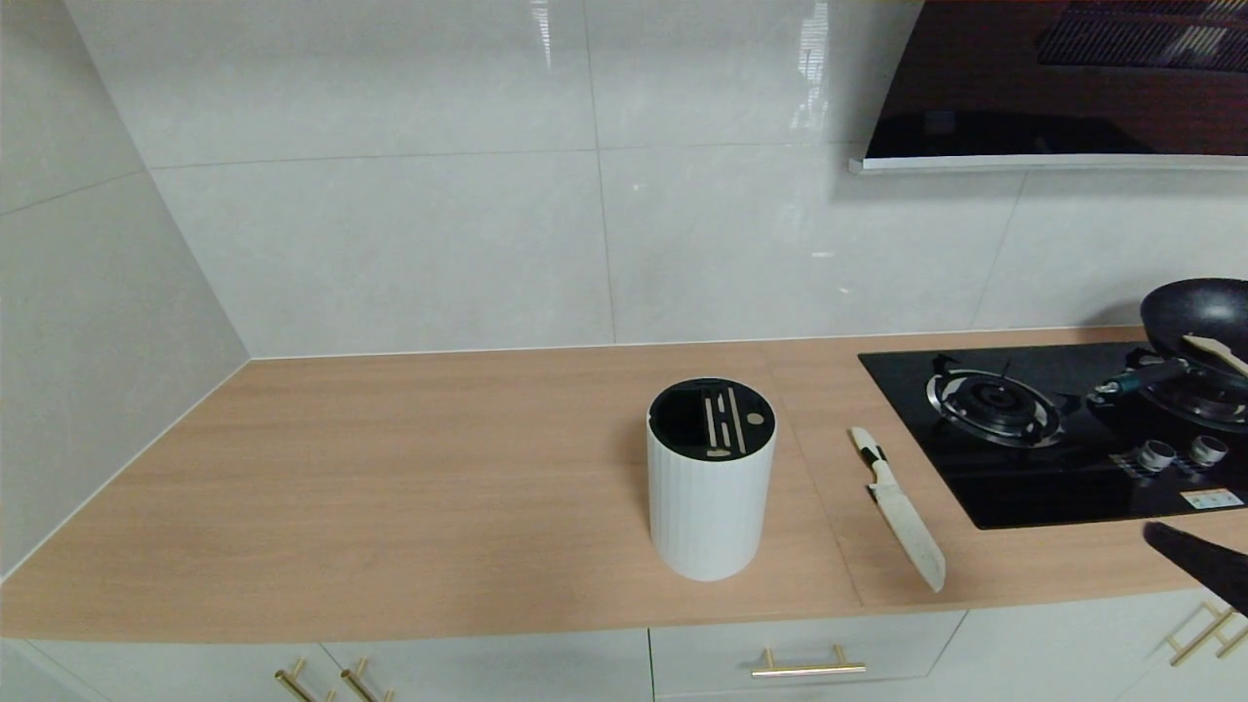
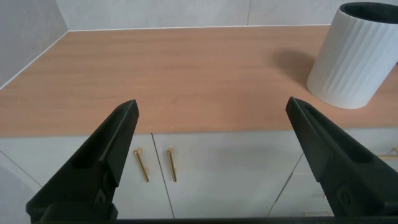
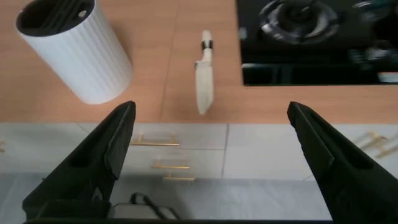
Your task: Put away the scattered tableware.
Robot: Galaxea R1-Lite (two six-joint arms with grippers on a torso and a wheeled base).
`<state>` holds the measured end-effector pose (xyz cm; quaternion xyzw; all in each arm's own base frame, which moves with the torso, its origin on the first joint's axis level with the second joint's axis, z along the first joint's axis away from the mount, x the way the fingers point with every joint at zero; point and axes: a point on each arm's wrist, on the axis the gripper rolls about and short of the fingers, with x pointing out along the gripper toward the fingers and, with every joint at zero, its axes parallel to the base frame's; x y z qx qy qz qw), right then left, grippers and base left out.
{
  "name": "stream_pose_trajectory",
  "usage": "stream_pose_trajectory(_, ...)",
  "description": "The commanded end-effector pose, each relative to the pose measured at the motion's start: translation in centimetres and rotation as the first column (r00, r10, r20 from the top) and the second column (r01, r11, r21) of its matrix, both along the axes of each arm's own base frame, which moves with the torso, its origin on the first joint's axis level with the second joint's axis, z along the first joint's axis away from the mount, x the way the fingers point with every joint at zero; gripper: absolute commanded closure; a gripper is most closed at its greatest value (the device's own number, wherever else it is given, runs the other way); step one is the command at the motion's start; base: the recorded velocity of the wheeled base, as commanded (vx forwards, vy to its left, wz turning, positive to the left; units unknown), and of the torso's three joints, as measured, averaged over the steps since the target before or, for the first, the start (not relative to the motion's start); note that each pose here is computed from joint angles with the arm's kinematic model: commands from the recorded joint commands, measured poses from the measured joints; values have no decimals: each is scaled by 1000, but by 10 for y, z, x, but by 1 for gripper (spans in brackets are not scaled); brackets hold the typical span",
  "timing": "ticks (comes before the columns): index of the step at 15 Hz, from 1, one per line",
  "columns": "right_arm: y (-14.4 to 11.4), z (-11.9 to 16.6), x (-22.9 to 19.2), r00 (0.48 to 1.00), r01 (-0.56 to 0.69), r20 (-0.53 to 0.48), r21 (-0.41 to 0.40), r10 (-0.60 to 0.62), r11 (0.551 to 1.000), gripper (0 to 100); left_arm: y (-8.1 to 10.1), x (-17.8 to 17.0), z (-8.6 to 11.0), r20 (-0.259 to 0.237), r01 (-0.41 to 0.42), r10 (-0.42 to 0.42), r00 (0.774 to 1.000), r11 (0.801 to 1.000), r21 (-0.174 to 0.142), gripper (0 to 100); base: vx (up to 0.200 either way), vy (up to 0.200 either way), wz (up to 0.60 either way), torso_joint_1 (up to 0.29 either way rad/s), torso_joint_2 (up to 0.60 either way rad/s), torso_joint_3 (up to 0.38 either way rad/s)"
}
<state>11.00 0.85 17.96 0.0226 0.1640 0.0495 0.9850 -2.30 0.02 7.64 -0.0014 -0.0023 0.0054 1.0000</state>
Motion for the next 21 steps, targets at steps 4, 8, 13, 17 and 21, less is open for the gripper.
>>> stream_pose_trajectory(4, 32, -81, 160, 975, 24, -217, -73, -40, 997, 0, 0, 0, 0, -2, 0, 0, 1000, 1000, 0, 0, 0, 0, 0, 0, 0, 0)
stream_pose_trajectory(8, 39, -118, 194, 973, 3, -228, -95, -25, 995, 0, 0, 0, 0, 0, 0, 0, 1000, 1000, 0, 0, 0, 0, 0, 0, 0, 0)
stream_pose_trajectory(13, 58, -152, 217, 960, -59, -280, -104, 28, 993, 0, 0, 0, 0, -2, 0, 0, 1000, 1000, 0, 0, 0, 0, 0, 0, 0, 0)
stream_pose_trajectory(17, 66, -181, 235, 961, -71, -274, -114, 38, 991, 0, 0, 0, 0, 0, 0, 0, 1000, 1000, 0, 0, 0, 0, 0, 0, 0, 0)
stream_pose_trajectory(21, 65, -193, 255, 966, -59, -258, -114, 28, 992, 0, 0, 0, 0, -2, 0, 0, 1000, 1000, 0, 0, 0, 0, 0, 0, 0, 0)
